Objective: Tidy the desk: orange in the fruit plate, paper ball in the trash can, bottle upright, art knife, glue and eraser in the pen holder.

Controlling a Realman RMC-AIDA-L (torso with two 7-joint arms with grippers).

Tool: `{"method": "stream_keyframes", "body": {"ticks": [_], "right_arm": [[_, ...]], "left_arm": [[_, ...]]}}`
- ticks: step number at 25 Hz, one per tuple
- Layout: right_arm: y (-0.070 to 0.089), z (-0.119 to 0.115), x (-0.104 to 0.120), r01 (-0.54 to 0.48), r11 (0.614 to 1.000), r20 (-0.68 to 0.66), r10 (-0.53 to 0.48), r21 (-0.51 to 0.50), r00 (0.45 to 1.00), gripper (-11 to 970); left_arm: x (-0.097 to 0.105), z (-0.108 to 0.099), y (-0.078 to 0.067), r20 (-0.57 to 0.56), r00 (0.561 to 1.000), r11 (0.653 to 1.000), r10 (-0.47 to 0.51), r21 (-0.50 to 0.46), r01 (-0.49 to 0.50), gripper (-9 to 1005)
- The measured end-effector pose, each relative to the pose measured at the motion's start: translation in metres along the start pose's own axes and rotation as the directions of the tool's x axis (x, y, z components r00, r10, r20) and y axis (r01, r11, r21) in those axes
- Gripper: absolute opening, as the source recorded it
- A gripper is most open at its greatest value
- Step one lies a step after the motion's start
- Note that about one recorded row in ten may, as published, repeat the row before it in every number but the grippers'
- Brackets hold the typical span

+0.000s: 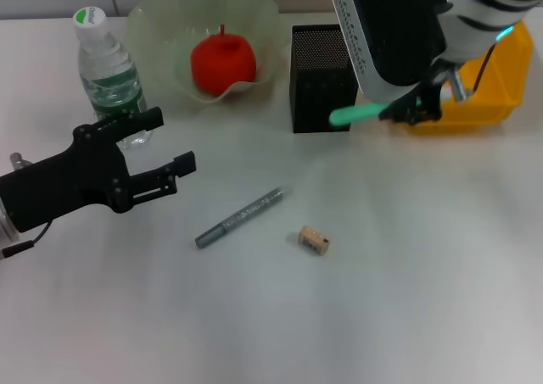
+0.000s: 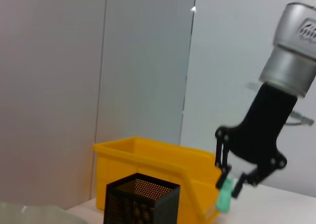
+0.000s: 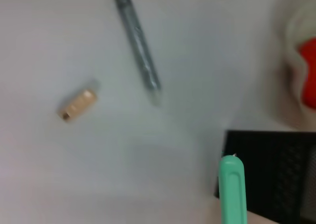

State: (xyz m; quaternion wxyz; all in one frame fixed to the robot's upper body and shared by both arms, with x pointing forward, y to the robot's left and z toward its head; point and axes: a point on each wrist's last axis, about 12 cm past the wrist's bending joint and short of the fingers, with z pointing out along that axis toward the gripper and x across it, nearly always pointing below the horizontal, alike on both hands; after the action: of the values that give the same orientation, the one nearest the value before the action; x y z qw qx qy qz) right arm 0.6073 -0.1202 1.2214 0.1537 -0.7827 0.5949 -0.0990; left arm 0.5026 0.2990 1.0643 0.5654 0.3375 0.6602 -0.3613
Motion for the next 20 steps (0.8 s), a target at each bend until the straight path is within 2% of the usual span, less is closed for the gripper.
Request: {"method": "stream_keyframes", "body": {"ticks": [7, 12, 20], "right_arm": [[-0.004, -0.015, -0.012, 0.109, 0.99, -0.115, -0.098, 0.09, 0.988, 180], [-0.007, -0.022, -0.026, 0.196, 0.972, -0.138, -0.178, 0.129, 0.974, 181], [-0.013, -0.026, -0.021, 0.261, 0.939, -0.127, -0.237, 0.224, 0.963, 181]], "left_arm": [[0.003, -0.004, -0.002, 0.015, 1.0, 1.0, 0.011, -0.024, -0.011, 837], [0.004, -0.008, -0.001, 0.022, 1.0, 0.999, 0.013, -0.046, -0.012, 837], [0.004, -0.015, 0.002, 0.026, 0.999, 0.996, 0.025, -0.087, -0.023, 836]]}}
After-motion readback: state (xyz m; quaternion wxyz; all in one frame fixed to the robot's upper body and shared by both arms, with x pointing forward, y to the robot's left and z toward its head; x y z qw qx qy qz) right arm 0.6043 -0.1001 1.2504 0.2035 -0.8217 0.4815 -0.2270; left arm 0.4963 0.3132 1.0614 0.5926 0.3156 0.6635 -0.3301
